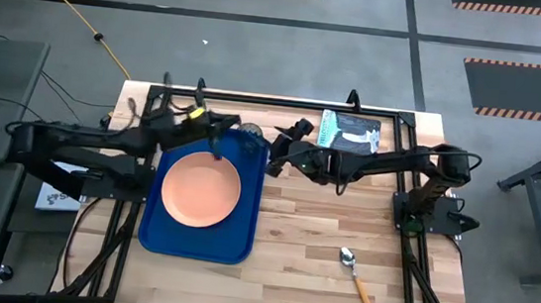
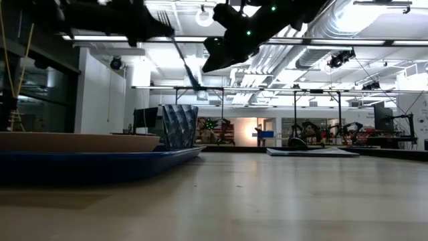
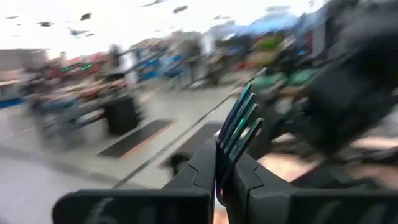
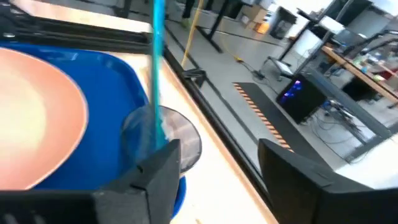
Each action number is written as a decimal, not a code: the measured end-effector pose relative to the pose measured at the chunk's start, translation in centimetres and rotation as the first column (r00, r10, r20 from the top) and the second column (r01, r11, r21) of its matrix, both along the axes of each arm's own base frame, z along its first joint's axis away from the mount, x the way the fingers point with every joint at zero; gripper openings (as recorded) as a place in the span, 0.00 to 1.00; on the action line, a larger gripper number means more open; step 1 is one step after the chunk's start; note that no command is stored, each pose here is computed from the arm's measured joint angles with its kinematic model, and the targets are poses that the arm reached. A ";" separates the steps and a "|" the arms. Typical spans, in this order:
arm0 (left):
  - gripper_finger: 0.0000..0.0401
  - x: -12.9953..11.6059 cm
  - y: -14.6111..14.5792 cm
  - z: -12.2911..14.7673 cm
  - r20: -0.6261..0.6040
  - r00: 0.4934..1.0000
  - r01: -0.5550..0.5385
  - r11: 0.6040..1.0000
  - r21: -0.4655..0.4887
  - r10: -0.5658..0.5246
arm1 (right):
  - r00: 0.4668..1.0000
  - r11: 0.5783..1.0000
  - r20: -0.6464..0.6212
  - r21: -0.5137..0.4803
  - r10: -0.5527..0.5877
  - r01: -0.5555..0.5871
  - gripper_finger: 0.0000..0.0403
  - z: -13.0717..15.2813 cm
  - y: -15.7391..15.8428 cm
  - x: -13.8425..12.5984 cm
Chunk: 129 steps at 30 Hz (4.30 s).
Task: Pick and place plate/cup/fork/spoon on tray
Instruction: Put the blue fork below the light orange plate on the blue tray
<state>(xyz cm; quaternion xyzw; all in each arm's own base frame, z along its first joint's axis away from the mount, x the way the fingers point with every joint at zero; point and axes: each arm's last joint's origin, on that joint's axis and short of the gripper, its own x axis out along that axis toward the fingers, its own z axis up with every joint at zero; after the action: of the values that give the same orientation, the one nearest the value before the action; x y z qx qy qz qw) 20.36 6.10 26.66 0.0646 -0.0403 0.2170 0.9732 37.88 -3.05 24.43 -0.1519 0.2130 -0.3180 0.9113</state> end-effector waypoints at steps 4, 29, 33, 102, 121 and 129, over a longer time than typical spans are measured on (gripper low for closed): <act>0.00 -2.3 -2.2 2.3 0.106 0.975 0.198 0.980 0.002 -0.197 | 0.998 0.999 -0.035 0.021 0.044 -0.044 0.55 0.5 0.2 -0.6; 0.00 1.8 -12.7 2.8 -0.584 0.227 0.453 0.615 -0.645 -0.780 | 0.996 0.995 -0.072 0.089 0.050 -0.044 0.54 1.1 0.0 -1.8; 0.00 3.2 -13.3 1.0 -0.665 0.087 0.389 0.640 -0.663 -0.742 | 0.996 0.995 -0.069 0.091 0.049 -0.042 0.54 1.1 0.0 -1.8; 0.29 10.9 -14.7 -10.6 -0.846 -0.381 0.531 0.661 -0.530 -0.373 | 0.995 0.990 -0.061 0.124 0.074 -0.066 0.54 1.0 0.1 -1.7; 0.00 8.9 -17.7 -7.8 -0.725 -0.284 0.532 0.526 -0.663 -0.627 | 0.995 0.990 -0.072 0.125 0.075 -0.066 0.54 0.9 0.1 -1.8; 0.00 9.3 -17.8 -9.8 -0.715 -0.183 0.618 0.486 -0.618 -0.675 | 0.995 0.990 -0.065 0.125 0.076 -0.068 0.54 0.9 0.1 -1.8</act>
<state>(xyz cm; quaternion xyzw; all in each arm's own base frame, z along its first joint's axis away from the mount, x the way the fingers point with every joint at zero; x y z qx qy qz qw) 29.68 -11.70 16.86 0.1224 0.5103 -0.3904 0.7564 36.12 -2.95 25.37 -0.1143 0.2579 -0.2658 0.9218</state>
